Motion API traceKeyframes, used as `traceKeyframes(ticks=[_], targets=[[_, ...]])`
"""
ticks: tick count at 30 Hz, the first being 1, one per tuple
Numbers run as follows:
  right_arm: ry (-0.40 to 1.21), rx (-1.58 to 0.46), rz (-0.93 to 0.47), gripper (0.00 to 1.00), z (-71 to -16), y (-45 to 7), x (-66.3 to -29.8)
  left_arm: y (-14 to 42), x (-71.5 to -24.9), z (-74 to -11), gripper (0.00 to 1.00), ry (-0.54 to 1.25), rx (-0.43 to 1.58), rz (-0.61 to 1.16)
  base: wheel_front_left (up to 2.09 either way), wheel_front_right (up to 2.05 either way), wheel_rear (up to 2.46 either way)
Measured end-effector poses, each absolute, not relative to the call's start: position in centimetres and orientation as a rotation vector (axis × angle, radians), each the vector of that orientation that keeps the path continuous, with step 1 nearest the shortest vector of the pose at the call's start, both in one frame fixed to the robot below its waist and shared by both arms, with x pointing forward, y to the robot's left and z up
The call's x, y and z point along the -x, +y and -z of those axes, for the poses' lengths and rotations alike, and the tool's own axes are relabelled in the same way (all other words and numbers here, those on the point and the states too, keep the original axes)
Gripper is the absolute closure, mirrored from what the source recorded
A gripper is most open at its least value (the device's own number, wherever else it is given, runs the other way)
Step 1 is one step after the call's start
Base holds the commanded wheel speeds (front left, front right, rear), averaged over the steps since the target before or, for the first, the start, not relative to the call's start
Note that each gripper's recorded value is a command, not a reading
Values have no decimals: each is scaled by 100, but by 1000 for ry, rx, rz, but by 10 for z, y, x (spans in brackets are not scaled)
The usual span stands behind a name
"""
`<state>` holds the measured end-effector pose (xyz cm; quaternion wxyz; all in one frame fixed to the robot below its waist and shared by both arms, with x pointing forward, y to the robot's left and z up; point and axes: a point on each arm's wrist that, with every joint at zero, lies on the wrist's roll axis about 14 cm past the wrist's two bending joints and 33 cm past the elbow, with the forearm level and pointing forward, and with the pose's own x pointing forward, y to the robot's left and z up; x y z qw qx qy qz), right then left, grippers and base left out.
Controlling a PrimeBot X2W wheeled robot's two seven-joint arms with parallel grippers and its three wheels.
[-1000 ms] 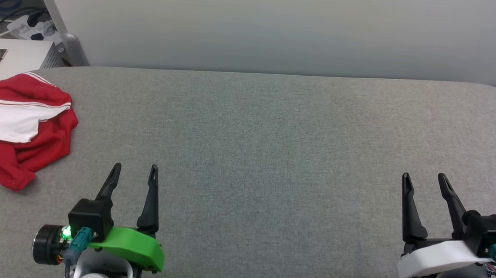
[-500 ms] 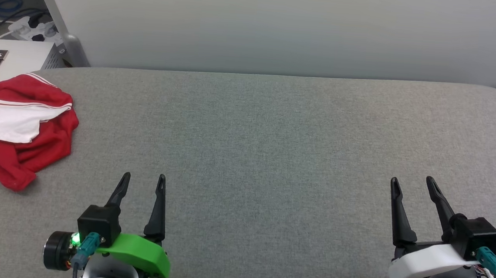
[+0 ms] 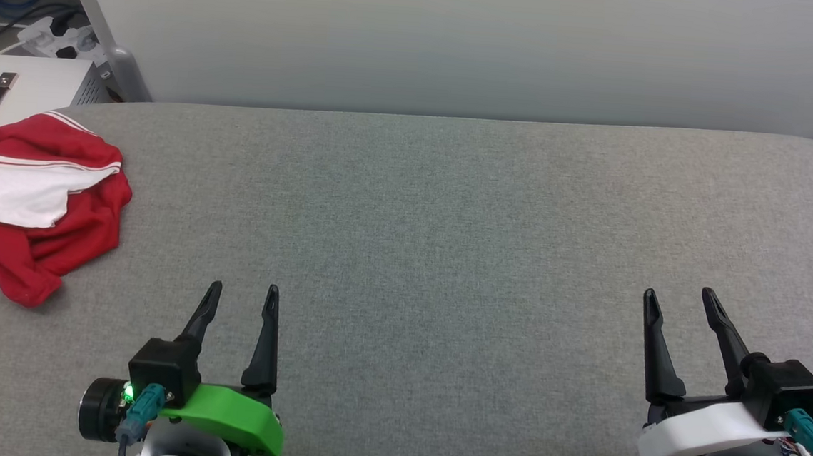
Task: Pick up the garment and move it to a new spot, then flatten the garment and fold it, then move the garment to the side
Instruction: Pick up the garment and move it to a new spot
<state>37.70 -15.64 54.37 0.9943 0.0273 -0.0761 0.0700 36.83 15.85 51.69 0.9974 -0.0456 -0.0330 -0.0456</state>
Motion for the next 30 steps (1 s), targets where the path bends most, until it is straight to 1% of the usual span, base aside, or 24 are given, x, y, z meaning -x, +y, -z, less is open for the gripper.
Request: traceKeyframes(ticks=[7,12,20,30], targets=[[-155,-60,-146,0,-542,-154,-380,161,-372,-521,0,-88,115,83,0,0,0],[-166,-65,-177,0,-543,-144,-383,170,-369,-519,0,-89,114,58,0,0,0],[-181,-84,-304,0,-546,-101,-388,197,-355,-521,0,-107,116,-23,0,0,0],[-192,-113,-480,0,-548,-39,-392,236,-324,-527,0,-142,108,-149,0,0,0]])
